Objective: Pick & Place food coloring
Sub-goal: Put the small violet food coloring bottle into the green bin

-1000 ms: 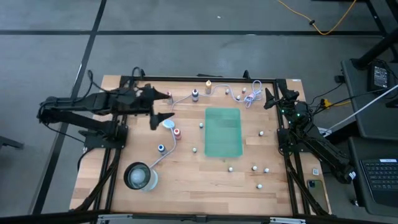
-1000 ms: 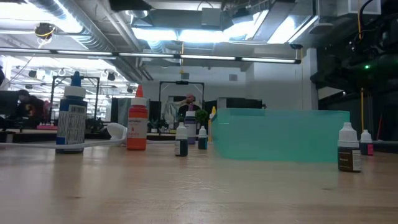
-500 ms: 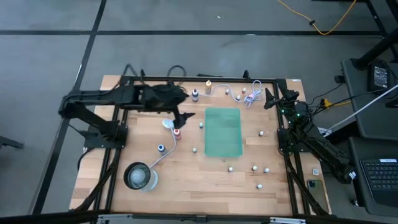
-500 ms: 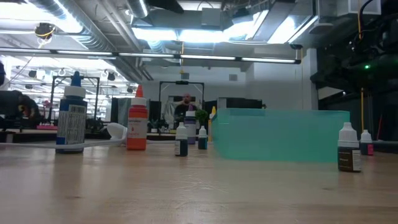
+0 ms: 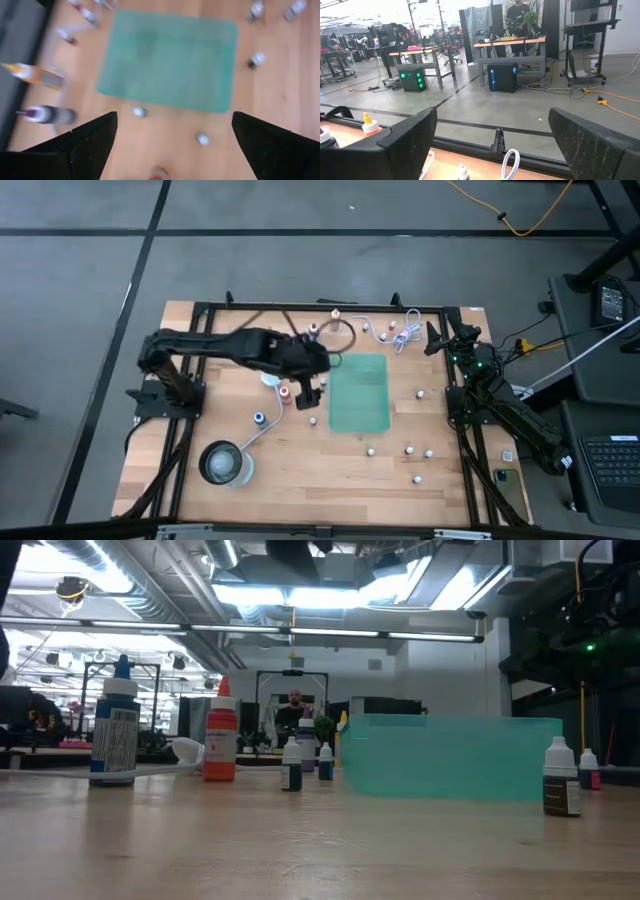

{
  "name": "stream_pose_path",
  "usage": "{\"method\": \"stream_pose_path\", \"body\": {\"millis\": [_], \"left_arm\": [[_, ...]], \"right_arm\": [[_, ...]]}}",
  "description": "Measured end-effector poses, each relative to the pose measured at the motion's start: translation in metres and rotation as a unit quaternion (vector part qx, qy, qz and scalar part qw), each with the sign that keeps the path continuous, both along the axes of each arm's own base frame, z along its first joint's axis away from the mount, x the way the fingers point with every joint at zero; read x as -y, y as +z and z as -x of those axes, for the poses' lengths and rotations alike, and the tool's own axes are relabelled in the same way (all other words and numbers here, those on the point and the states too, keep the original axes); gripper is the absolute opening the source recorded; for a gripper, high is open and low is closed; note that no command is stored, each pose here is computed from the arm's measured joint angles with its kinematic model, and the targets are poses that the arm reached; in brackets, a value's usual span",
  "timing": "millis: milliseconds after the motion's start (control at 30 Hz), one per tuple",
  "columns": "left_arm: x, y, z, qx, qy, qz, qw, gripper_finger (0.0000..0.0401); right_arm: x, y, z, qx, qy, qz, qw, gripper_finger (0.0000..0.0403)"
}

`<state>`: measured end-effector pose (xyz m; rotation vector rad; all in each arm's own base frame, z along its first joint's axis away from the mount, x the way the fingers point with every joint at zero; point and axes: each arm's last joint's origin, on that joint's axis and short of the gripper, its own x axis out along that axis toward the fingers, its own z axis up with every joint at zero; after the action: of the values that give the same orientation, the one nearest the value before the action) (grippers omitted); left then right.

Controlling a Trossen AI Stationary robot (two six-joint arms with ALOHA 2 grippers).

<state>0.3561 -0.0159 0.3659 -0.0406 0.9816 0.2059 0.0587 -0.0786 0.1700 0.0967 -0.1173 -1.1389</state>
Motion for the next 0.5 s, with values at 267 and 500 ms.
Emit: {"method": "stream_pose_path", "body": {"millis": [267, 500], "left_arm": [[0.017, -0.036, -0.021, -0.085, -0.041, 0.038, 0.995, 0.0388], [0.027, -0.057, -0.031, -0.120, -0.069, 0.024, 0.990, 0.0388]], "right_arm": [[0.000, 0.000, 0.000, 0.000, 0.000, 0.000, 1.000, 0.0384], [0.000, 0.000, 0.000, 0.000, 0.000, 0.000, 1.000, 0.0384]]}}
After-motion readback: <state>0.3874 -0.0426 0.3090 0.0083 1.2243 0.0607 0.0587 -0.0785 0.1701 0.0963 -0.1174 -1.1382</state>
